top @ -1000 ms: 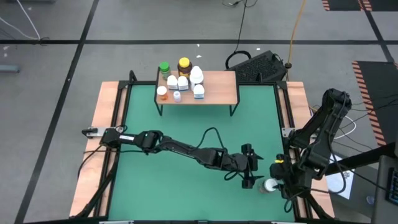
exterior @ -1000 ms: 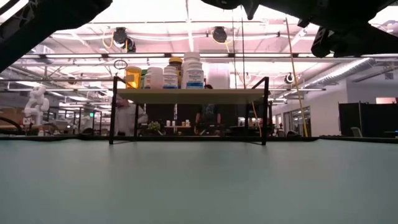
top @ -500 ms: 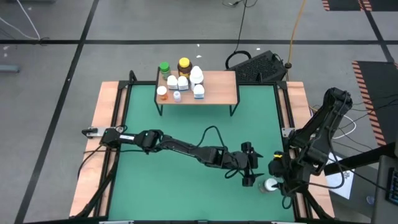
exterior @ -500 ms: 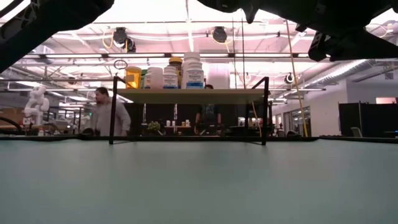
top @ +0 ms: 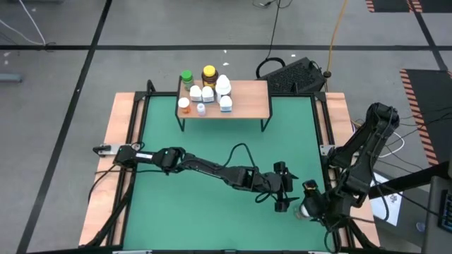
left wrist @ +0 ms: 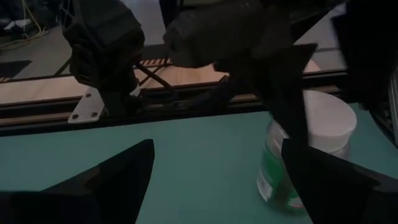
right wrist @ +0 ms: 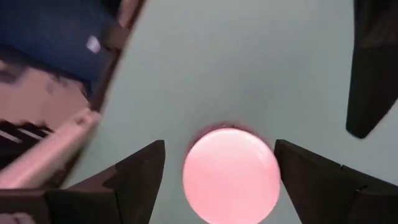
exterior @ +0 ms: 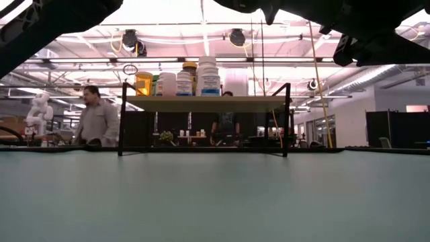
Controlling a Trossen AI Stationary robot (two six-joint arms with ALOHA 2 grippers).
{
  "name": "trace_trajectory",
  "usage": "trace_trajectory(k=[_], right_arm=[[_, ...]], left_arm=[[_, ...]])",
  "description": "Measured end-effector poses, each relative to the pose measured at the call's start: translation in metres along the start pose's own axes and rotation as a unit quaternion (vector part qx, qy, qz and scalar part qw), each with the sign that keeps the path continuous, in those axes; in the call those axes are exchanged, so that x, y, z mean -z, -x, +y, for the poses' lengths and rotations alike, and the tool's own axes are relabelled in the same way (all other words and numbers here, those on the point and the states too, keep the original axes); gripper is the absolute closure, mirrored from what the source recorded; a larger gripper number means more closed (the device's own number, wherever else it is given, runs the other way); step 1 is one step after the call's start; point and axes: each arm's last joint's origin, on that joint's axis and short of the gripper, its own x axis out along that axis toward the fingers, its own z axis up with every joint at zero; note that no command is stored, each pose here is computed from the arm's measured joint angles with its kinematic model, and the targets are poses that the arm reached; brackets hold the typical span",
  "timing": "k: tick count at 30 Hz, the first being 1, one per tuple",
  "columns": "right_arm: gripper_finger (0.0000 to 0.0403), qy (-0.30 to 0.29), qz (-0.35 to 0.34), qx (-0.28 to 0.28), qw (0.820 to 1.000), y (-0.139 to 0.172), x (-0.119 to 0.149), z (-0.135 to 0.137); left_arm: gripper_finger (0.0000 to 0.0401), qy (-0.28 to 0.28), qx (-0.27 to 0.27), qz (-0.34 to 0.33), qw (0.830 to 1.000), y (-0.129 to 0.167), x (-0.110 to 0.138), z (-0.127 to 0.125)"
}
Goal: Pick and place medicine bottles onto shelf by color
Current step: Put the white and green pill bottle on the shelf
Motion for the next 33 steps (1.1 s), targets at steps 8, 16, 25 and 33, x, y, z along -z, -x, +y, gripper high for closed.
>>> trace_trajectory(k=[8, 16, 25, 33], right_arm=[[0.0104, 0.012, 0.03, 0.013, 0.999, -0.011, 0.003, 0.003], [0.0165, -0.032, 0.055, 0.011, 0.998, -0.005, 0.007, -0.001], [0.018, -0.049, 0.056, 0.037, 0.997, 0.001, 0.008, -0.011], [0.018, -0.051, 0.037, 0.081, 0.995, 0.02, -0.016, -0.029]], left_arm=[[0.0045, 0.0, 0.0, 0.002, 1.0, 0.0, 0.0, 0.0], [0.0045, 0.015, -0.014, -0.001, 1.0, 0.0, 0.0, 0.002], [0.0046, 0.051, -0.109, 0.023, 0.993, 0.026, -0.033, 0.026], [0.005, 0.026, -0.212, 0.048, 0.976, 0.075, -0.06, 0.02]])
